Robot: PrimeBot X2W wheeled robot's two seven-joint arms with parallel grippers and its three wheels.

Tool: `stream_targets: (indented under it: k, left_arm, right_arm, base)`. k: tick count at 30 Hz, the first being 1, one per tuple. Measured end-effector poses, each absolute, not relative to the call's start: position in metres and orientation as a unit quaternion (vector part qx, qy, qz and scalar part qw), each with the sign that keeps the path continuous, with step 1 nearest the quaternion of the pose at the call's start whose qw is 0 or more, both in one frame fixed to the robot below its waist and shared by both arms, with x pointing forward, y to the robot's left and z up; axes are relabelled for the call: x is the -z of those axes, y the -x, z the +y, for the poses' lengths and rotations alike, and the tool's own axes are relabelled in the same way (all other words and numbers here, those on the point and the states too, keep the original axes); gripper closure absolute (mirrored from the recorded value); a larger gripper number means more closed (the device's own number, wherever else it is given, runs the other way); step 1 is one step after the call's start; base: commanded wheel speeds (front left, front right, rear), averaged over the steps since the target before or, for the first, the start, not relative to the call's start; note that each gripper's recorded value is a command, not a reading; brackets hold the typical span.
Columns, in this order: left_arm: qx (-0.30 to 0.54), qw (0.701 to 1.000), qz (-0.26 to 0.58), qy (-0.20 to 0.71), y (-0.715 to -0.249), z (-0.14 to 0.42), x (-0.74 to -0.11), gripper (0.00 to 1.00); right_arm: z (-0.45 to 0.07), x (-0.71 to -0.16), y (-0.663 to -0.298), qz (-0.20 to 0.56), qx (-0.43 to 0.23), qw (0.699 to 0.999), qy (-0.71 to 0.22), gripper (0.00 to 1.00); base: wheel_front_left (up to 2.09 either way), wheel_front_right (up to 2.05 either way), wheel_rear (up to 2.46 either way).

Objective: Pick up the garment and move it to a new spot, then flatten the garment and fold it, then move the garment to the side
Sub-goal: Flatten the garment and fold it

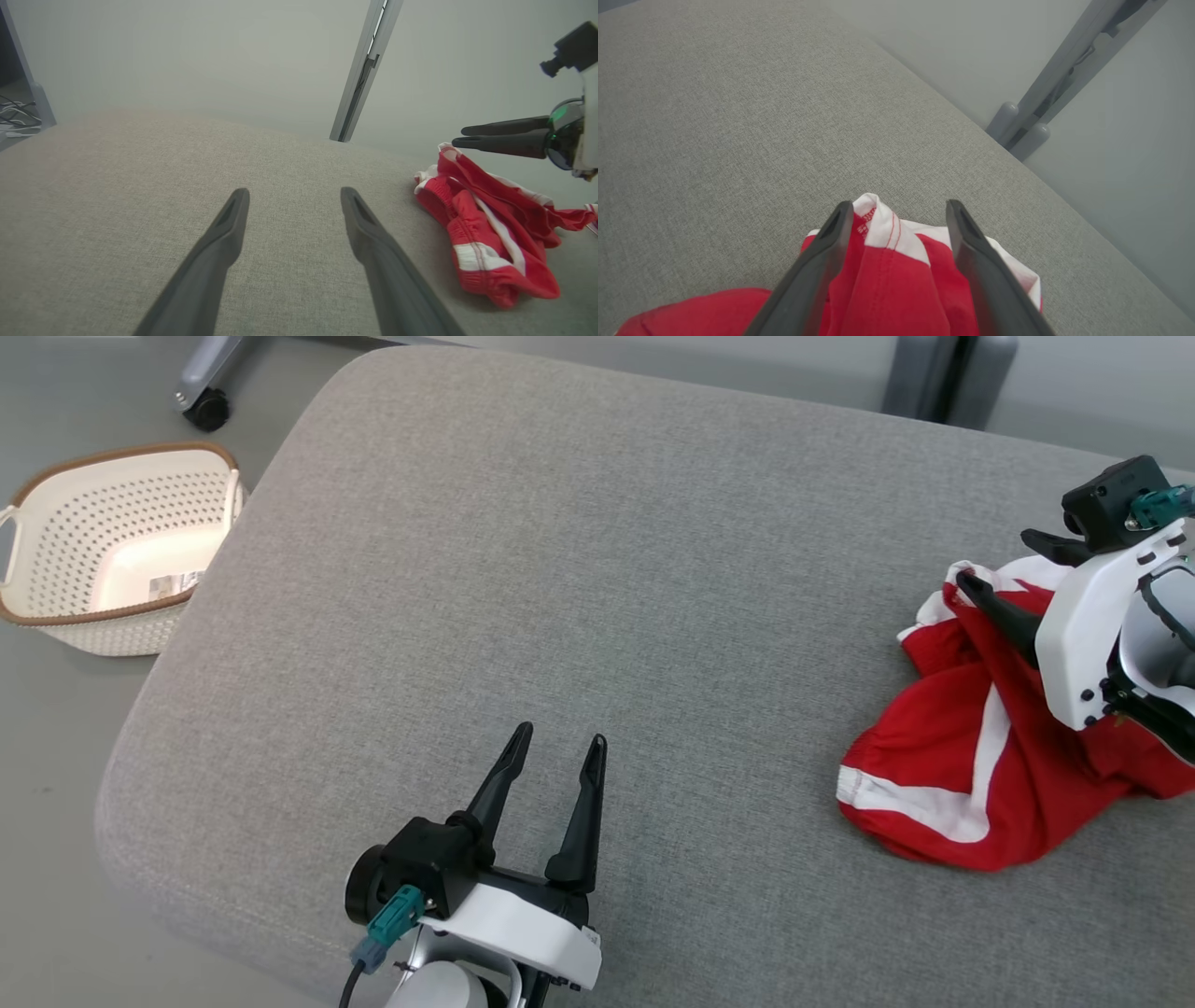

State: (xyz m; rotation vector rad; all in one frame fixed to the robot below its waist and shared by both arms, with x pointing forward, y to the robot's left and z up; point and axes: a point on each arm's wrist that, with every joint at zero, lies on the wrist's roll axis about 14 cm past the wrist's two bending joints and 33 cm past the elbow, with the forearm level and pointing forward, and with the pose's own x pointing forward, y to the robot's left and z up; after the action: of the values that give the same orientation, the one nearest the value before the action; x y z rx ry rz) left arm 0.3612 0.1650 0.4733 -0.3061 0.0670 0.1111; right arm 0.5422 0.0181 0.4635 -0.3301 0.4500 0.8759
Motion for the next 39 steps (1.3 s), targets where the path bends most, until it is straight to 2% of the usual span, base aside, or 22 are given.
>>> stream_targets:
  k: [6,12,13,14,15,23,30,34,39]
  left_arm:
    - [-0.068,0.985,0.037,0.152,-0.358,0.171,-0.472,0.00]
    - [-0.072,0.985,0.040,0.151,-0.359,0.172,-0.470,0.00]
    - [-0.072,0.985,0.040,0.151,-0.359,0.172,-0.469,0.00]
    - [-0.072,0.985,0.041,0.151,-0.360,0.172,-0.469,0.00]
    - [-0.072,0.985,0.041,0.151,-0.360,0.171,-0.469,0.00]
    - [-0.061,0.987,0.036,0.148,-0.367,0.168,-0.471,0.00]
    - [-0.041,0.989,0.026,0.141,-0.377,0.160,-0.476,0.00]
    - [-0.022,0.989,0.013,0.145,-0.388,0.151,-0.483,0.00]
    - [0.004,0.990,0.005,0.144,-0.398,0.138,-0.488,0.00]
  right_arm:
    - [0.017,-0.445,-0.545,0.241,-0.425,0.848,0.206,0.00]
    - [0.013,-0.436,-0.549,0.255,-0.422,0.840,0.226,0.00]
    - [0.011,-0.434,-0.550,0.257,-0.420,0.840,0.230,0.27]
    - [0.011,-0.434,-0.551,0.257,-0.419,0.839,0.233,0.69]
    - [0.011,-0.435,-0.553,0.253,-0.419,0.840,0.234,1.00]
    - [0.007,-0.450,-0.556,0.212,-0.417,0.857,0.215,1.00]
    - [0.010,-0.506,-0.547,0.097,-0.430,0.881,0.170,1.00]
    - [-0.008,-0.538,-0.542,0.049,-0.418,0.893,0.158,1.00]
    - [-0.039,-0.550,-0.529,0.040,-0.397,0.904,0.155,1.00]
  base:
    - [0.00,0.00,0.00]
    - [0.00,0.00,0.00]
    - [0.00,0.00,0.00]
    - [0.00,0.00,0.00]
    - [0.00,0.00,0.00]
    - [0.00,0.00,0.00]
    - [0.00,0.00,0.00]
    - [0.00,0.00,0.00]
    - [0.00,0.00,0.00]
